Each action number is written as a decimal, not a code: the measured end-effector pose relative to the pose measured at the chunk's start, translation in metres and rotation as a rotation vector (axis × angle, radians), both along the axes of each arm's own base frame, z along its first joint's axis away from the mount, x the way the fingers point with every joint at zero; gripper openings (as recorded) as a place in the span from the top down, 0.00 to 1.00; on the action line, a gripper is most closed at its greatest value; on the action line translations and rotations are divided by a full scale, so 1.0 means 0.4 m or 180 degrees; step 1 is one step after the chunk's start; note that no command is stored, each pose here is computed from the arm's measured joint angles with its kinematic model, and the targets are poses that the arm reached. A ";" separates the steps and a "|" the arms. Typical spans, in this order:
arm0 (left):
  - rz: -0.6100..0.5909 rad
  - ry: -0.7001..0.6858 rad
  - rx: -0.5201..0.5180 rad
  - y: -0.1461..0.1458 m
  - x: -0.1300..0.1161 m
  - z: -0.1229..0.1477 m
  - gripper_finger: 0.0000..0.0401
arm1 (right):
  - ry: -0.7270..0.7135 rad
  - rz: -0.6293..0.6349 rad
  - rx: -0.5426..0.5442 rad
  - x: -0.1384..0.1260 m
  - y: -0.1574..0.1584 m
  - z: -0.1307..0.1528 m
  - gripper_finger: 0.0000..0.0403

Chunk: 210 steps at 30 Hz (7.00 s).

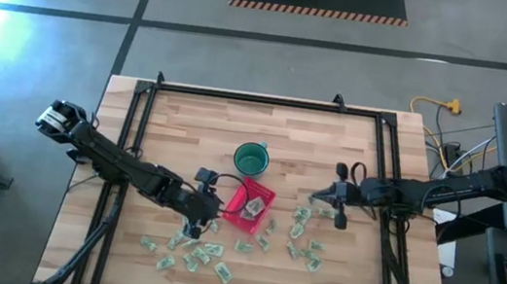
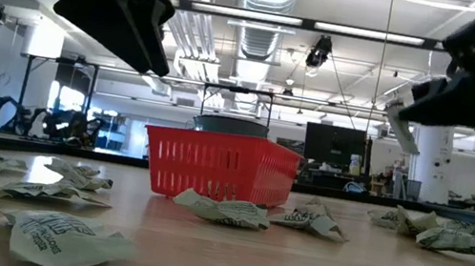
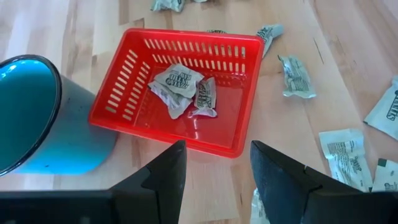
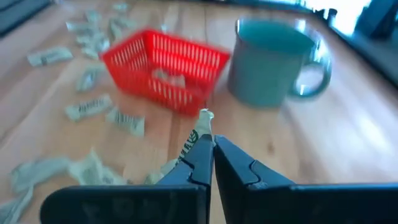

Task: Pick and place items into bin
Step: Put the light green stevia packet into the red bin

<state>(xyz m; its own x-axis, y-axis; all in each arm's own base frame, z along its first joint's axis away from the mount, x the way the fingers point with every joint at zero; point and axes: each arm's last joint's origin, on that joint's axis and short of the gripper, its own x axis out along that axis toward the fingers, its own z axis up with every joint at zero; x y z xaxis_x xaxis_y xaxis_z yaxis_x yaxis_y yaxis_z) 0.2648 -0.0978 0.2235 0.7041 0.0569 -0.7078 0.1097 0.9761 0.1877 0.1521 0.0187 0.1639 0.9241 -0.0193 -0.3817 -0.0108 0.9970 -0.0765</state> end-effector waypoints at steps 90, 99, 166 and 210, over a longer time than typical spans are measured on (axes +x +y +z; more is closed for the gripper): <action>0.0398 0.0465 -0.0433 0.007 -0.052 -0.033 0.60 | 0.1030 0.0274 -0.0093 0.233 0.045 0.109 0.67; 0.0404 0.0443 -0.0456 0.009 -0.056 -0.029 0.60 | 0.0960 0.0372 0.0093 0.162 0.072 0.123 0.69; 0.0820 0.1053 -0.0255 0.057 -0.071 -0.206 0.68 | 0.1065 0.0151 0.0529 0.068 0.062 0.056 0.85; 0.0083 -0.0581 0.0500 0.051 0.079 -0.105 0.98 | 0.1014 0.0197 0.0467 0.070 0.062 0.056 0.85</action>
